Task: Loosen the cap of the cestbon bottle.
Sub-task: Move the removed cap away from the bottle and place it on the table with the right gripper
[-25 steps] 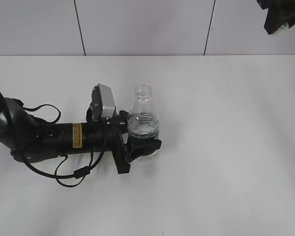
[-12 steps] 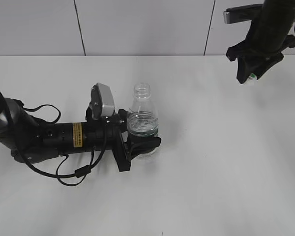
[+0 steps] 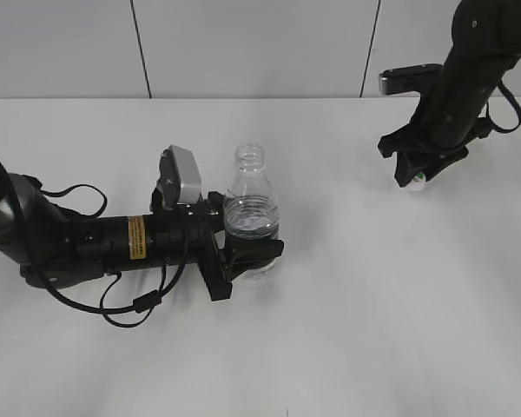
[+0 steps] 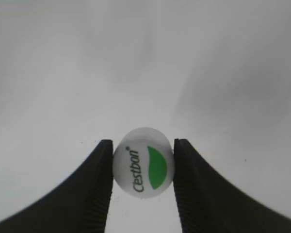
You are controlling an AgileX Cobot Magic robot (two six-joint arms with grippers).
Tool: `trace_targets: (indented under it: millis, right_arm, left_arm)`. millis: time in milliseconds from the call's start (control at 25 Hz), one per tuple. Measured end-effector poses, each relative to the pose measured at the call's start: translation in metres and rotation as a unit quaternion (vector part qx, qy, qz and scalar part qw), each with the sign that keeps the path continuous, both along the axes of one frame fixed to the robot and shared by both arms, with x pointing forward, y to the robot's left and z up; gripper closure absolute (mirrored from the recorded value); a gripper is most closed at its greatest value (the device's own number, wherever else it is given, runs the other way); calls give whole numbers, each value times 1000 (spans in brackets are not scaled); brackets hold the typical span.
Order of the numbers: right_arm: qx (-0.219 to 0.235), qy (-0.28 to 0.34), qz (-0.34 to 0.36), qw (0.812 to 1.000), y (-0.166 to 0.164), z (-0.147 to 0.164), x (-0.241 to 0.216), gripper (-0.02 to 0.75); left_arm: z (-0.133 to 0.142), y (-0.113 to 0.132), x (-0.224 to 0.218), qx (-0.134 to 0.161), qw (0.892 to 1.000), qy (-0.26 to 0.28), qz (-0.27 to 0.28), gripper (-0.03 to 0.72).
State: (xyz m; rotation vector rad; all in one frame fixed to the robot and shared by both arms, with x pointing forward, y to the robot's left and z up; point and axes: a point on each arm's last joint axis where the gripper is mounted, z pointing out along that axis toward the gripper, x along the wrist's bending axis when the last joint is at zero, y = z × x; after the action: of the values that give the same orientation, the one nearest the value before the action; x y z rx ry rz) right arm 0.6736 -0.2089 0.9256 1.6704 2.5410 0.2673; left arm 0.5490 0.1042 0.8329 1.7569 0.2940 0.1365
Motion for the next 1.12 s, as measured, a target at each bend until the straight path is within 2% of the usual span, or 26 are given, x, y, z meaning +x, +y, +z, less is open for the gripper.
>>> trace_targets:
  millis: [400, 760, 840, 920, 1000, 1120]
  right_arm:
    - [-2, 2, -5, 1000, -1, -32, -5, 448]
    - [-1, 1, -7, 1000, -1, -34, -5, 448]
    - [0, 1, -7, 1000, -1, -34, -5, 388]
    - [0, 2, -7, 1000, -1, -34, -5, 242]
    - [0, 4, -7, 1000, -1, -34, -5, 150]
    - [-1, 12, -7, 1000, -1, -34, -7, 144]
  left_arm:
    - [0, 0, 0, -1, 1000, 0, 2, 277]
    - [0, 0, 0, -1, 1000, 0, 3, 277]
    - [0, 0, 0, -1, 1000, 0, 3, 277]
    - [0, 0, 1, -1, 1000, 0, 3, 277]
    - [0, 0, 1, -1, 1000, 0, 3, 277]
    - [0, 0, 0, -1, 1000, 1, 3, 277]
